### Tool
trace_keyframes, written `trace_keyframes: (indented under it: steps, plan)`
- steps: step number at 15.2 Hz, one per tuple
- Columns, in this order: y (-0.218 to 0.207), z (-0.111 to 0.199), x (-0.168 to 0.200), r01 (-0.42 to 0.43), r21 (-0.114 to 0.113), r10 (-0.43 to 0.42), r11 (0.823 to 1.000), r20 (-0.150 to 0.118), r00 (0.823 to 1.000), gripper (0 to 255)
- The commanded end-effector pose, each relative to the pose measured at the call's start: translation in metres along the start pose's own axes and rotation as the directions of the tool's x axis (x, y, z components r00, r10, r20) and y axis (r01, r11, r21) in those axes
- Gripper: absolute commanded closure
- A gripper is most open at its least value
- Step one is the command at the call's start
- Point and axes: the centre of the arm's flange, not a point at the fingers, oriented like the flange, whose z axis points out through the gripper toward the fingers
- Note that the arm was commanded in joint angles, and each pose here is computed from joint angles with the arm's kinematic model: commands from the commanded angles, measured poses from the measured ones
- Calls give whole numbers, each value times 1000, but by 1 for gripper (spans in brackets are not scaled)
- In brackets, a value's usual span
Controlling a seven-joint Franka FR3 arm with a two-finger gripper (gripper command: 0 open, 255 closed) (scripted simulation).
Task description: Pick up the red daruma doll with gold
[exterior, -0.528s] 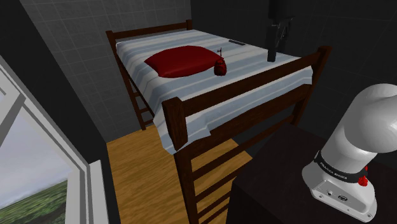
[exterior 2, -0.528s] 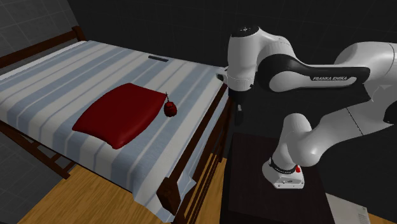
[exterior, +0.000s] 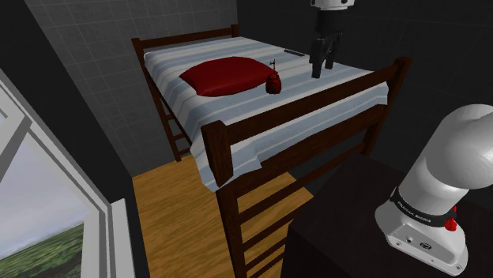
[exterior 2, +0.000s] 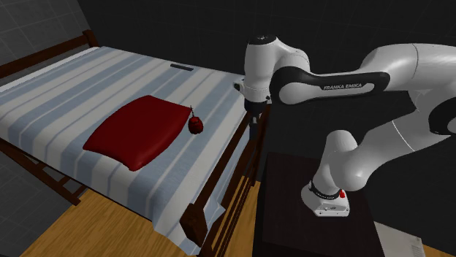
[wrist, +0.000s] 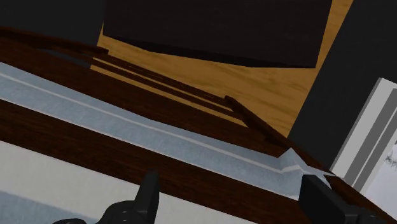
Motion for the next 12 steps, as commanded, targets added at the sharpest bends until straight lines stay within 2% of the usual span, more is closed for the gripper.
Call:
trace_keyframes:
  steps: [1, 12]
  plan:
    - [15, 9, 14, -6, 10, 6, 1000, -32, 999, 0]
    - [92, 52, 111, -33, 72, 46, 997, -185, 982, 0]
